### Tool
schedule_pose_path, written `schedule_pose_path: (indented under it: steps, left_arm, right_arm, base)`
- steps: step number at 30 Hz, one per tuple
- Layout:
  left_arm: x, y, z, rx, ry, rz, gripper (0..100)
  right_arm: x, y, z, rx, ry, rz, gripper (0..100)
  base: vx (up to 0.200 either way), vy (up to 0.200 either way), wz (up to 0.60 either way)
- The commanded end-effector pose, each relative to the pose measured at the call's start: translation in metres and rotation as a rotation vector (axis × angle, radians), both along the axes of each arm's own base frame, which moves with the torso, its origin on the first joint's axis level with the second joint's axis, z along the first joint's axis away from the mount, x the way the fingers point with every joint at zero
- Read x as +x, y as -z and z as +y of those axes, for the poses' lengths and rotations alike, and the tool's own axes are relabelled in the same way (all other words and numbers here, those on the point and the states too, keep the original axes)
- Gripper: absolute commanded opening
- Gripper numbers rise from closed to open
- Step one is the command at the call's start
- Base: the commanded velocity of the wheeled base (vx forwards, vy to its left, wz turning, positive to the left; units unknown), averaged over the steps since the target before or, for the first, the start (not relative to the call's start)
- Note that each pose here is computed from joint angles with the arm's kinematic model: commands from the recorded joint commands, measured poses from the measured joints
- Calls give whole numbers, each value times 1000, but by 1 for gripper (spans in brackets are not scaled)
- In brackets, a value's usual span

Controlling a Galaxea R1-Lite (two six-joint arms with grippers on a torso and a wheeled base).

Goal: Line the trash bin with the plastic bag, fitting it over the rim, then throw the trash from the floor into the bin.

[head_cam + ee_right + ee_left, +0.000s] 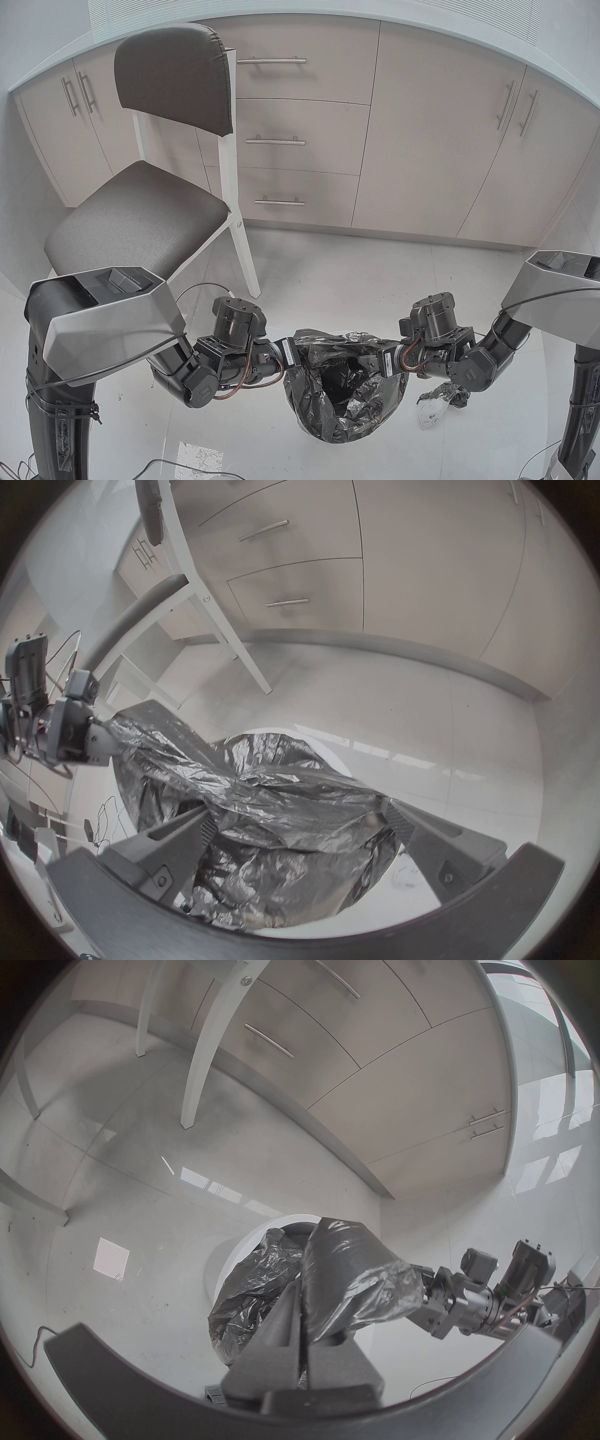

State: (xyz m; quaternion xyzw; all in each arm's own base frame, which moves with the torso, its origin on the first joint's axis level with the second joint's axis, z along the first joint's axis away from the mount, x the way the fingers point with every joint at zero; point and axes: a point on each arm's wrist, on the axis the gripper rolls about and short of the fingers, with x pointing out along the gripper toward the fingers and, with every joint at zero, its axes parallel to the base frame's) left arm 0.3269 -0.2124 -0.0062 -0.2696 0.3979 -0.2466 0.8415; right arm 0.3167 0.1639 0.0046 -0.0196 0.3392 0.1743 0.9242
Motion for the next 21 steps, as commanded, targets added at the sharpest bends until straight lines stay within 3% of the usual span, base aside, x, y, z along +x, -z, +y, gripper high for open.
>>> schedule_pose_path:
  steps: [1,6,9,14,21]
  left_arm:
    - [0,0,0,0,0,0,0]
    - [1,0,0,12,11,-16,0]
    - [5,9,4,68,40,-51,0]
    - [28,13,21,161,5,-143,0]
    - [44,2,22,162,10,-220,0]
  right_arm:
    - [25,5,3,-13,4,-39,100]
    - [44,10,0,-24,29,-65,100]
    - [53,14,-3,-29,37,-73,100]
    - [70,23,-12,-26,73,-86,100]
    - [78,29,-10,-23,77,-93,100]
  base:
    - [0,0,0]
    - [0,0,0]
    - [0,0,0]
    - [0,0,0]
    - [0,0,0]
